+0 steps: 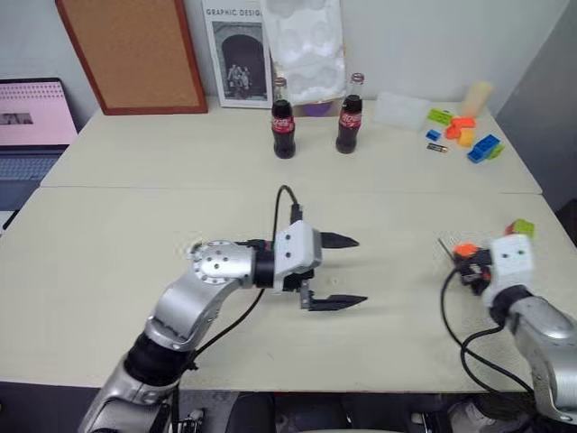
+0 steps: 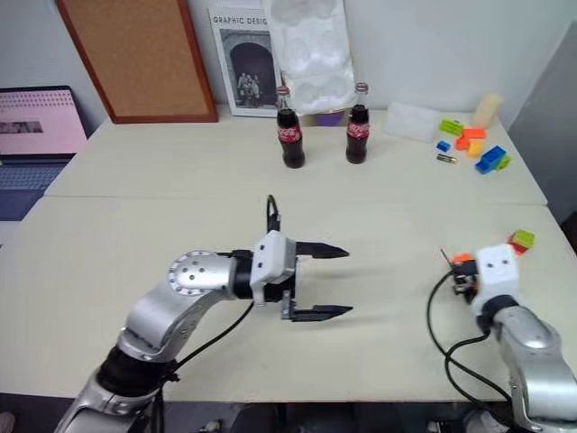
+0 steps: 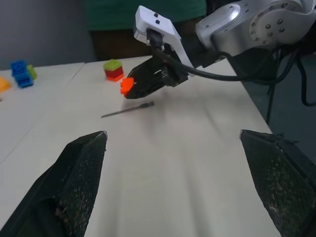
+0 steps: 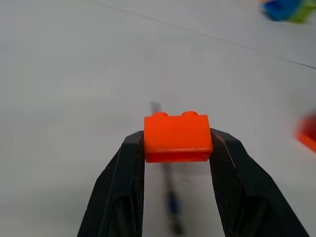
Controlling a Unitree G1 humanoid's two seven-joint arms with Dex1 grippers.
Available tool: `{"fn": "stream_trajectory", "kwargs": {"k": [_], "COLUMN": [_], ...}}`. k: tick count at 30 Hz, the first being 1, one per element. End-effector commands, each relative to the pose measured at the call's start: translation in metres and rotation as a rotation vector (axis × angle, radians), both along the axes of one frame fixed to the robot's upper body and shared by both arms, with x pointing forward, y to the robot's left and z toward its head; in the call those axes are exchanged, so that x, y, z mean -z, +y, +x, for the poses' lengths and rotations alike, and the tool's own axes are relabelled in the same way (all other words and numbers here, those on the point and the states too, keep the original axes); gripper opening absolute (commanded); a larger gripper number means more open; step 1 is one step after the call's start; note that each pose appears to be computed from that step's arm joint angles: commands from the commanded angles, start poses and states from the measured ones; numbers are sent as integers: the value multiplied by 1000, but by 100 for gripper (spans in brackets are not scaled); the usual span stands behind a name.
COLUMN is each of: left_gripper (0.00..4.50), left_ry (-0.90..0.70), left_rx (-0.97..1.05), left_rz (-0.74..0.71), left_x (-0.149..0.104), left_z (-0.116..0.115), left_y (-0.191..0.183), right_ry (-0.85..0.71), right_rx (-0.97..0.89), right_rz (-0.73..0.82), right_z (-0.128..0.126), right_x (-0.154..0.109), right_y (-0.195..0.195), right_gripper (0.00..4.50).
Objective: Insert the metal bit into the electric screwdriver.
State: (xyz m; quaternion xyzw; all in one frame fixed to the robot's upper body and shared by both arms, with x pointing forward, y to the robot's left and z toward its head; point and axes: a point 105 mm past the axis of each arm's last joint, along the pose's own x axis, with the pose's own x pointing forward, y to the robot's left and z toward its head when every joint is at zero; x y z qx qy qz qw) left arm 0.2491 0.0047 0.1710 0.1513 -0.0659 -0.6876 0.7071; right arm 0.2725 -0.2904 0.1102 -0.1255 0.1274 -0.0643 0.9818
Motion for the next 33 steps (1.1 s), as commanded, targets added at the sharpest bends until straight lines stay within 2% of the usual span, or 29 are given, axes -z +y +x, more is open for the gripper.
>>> {"fn": "stream_trajectory", "kwargs": {"k": [1,9,11,12,15,19,22,27,33], "left_gripper": [450,450,450,450,450,450,450,450,450], "left_ry": [-58,-96,-96,-95,-89,-92,-115,-162,-188], "left_rx": [69,90,84,79,55,16,-32,-141,-182], "left_rz": [-50,-41,-39,-38,-41,-35,19,212,414], "left_x": [-14,-12,-12,-11,-13,-14,-14,-21,-25], "left_z": [-6,-5,-5,-5,-2,3,12,35,54], "left_y": [-23,-36,-34,-33,-28,-18,0,54,103], "right_ry": [-46,-45,-57,-60,-76,-109,-134,-151,-12], "right_rx": [167,284,307,312,309,285,111,-404,-782], "right_rz": [23,149,162,169,174,136,0,-4,-24], "right_z": [-1,9,9,9,6,-1,-7,-25,-36], "right_x": [-7,4,3,3,-2,-14,-32,-61,-53], "right_y": [-35,-57,-61,-61,-60,-57,-37,44,103], "right_gripper": [143,143,214,228,315,384,444,444,444]}}
